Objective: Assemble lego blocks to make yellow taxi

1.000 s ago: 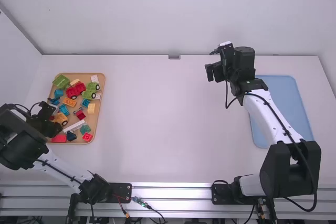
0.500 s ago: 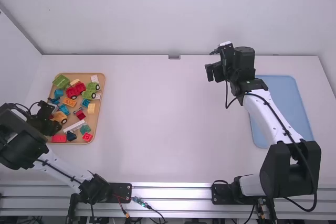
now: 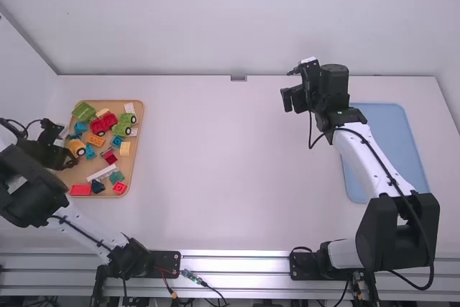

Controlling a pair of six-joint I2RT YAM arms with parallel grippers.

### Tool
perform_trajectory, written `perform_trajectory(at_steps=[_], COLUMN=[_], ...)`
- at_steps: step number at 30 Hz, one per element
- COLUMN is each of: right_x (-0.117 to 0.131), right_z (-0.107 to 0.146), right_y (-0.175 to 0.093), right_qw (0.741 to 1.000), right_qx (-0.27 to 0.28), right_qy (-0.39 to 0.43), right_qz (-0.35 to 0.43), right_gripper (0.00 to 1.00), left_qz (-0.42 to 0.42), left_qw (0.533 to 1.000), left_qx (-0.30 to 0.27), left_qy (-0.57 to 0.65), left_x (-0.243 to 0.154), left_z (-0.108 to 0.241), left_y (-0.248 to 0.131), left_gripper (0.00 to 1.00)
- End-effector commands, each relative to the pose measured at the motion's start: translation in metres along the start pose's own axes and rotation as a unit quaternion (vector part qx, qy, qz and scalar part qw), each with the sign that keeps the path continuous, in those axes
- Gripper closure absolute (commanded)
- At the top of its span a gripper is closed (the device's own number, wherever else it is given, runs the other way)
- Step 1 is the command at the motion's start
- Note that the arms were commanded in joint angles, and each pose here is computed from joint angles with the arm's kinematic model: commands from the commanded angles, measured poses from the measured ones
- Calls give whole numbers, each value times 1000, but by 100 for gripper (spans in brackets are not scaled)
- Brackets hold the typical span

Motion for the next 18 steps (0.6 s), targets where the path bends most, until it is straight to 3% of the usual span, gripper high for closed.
perform_trajectory(at_steps=[1, 7, 11, 12, 18], right_x=[-4, -5, -6, -6, -10], right_z=[-11, -14, -15, -16, -18], right_y=[-3, -3, -3, -3, -3], right_qw=[1000, 1000, 1000, 1000, 1000], right_qx=[-13, -19, -20, -22, -28], right_qy=[-3, -4, -4, -5, -5], right_qz=[3, 6, 9, 9, 15], right_gripper=[1, 1, 1, 1, 1], left_qz=[7, 15, 6, 3, -22], left_qw=[1000, 998, 990, 984, 952], left_qx=[-9, -8, -34, -39, -21], left_qy=[-2, 57, 134, 175, 304], left_x=[-14, -68, -124, -155, -254], left_z=[-25, -72, -116, -134, -158], left_y=[-13, -22, -14, -8, 14], left_gripper=[43, 53, 50, 49, 51])
Point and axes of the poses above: each hand's point on the last joint's axis, 136 mm out from that joint toward the fingers, its own y axis out along the fingers, its own x axis along the line the jaws close on, z = x × y, the point moved 2 cm from there along -y, back along the fingers, and after that the axes turned 15 degrees about -y, right-handed, at the moved point
